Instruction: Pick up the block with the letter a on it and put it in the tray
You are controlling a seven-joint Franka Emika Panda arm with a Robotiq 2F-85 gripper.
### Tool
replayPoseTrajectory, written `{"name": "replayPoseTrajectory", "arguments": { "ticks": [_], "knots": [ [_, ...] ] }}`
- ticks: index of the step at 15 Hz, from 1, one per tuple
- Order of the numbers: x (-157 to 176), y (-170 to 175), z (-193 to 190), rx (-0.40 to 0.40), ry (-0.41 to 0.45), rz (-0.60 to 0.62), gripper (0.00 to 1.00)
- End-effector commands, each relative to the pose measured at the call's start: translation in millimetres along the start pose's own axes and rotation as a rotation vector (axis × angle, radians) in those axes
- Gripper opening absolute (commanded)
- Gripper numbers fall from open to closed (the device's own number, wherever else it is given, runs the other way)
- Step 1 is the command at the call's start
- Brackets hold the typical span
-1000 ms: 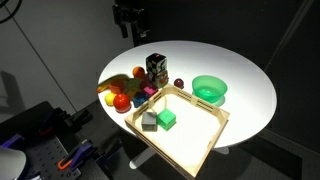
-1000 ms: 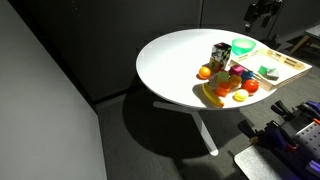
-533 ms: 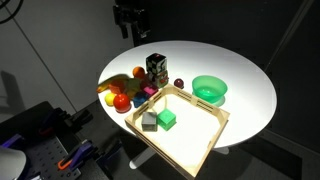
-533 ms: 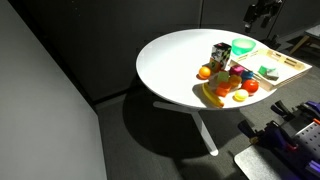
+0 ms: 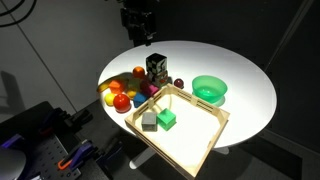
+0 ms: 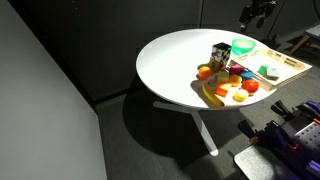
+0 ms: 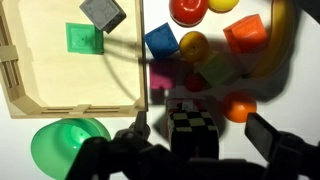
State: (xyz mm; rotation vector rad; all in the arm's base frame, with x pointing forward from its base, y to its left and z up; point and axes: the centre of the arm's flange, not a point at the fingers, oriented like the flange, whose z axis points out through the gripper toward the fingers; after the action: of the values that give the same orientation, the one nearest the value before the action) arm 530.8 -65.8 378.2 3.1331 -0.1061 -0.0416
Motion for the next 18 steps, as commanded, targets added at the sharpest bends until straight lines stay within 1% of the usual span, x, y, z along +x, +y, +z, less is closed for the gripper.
{"name": "replayPoseTrajectory", "arguments": {
  "ticks": [1, 4, 8, 18],
  "knots": [
    [33.3, 13.0, -6.8, -0.012, 0.002, 0.013, 1.0],
    [48.7, 20.9, -9.3, -0.019, 0.019, 0.02, 1.0],
    [61.8, 20.2, -4.6, -0.025, 0.03, 0.021, 1.0],
    [90.8, 13.6, 35.5, -0.04, -0.026, 0.001, 1.0]
  ]
}}
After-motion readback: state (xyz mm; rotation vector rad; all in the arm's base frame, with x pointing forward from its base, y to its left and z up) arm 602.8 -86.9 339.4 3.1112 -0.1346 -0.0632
